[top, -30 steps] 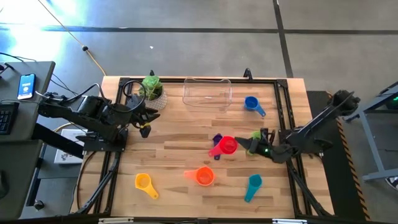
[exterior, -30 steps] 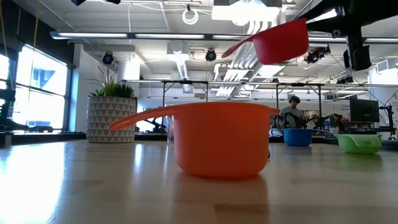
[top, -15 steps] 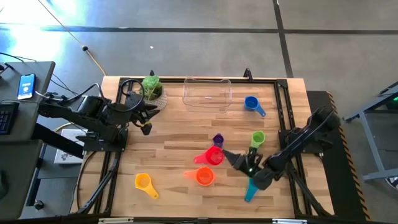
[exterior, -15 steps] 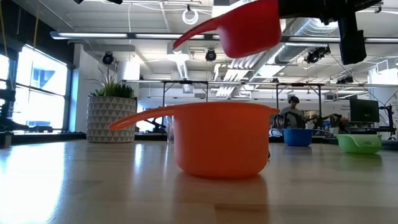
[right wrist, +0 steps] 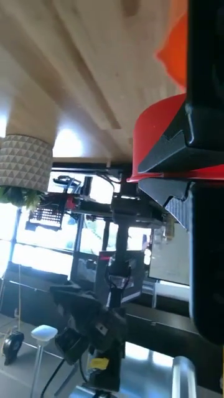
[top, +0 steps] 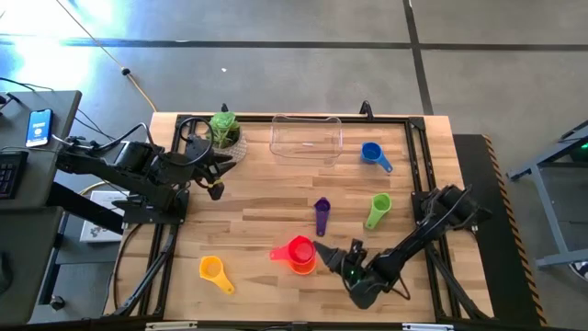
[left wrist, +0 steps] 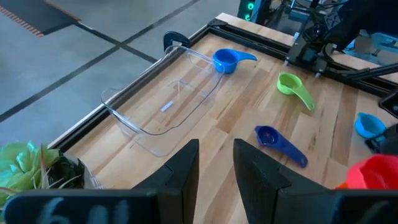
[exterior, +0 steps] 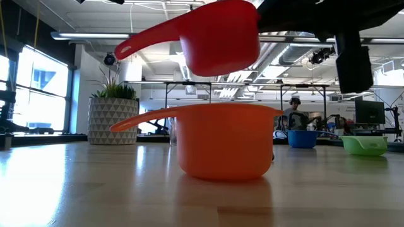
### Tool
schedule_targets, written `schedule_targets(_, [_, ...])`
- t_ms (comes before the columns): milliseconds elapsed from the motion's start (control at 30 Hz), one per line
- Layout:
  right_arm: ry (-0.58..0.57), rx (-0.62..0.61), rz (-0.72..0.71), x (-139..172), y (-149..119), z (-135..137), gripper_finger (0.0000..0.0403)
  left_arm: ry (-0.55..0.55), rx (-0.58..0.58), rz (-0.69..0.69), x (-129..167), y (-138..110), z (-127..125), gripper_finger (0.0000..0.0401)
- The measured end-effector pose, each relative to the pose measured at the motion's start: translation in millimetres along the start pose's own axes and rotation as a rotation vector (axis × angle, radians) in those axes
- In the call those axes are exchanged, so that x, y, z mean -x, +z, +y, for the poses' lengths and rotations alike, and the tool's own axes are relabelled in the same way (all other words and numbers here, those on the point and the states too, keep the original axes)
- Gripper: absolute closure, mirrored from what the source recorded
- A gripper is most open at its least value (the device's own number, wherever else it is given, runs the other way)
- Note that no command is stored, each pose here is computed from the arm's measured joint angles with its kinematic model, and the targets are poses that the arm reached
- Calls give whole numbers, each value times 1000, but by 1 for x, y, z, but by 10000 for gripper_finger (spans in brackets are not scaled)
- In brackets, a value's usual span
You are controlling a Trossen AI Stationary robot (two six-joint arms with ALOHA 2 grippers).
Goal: Nest measuring cups in basket
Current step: Stack the red measuring cup into the orange measuring cup
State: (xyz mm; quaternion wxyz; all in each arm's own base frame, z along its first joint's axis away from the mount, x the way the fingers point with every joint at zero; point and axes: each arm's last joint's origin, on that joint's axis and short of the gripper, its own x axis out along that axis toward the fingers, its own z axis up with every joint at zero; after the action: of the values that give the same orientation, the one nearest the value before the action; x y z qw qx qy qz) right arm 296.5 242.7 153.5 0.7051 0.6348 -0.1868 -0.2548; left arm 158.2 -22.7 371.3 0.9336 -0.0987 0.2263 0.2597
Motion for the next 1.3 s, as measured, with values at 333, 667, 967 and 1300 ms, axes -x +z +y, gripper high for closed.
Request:
schedule_targets(333, [-3, 31, 11, 3, -11, -7, 403, 0, -2, 0, 0, 0, 0, 311])
schedule_targets(667, [-36, 62, 54, 0, -10, -14, 403, 0, -20, 1, 0, 0, 0, 311])
schedule_targets(967, [-68, 95, 85, -10, -8, -17, 403, 0, -20, 1, 0, 0, 0, 311])
schedule_targets(1300, [-105, 133, 136, -9, -7, -22, 403, 0, -20, 1, 0, 0, 0, 311])
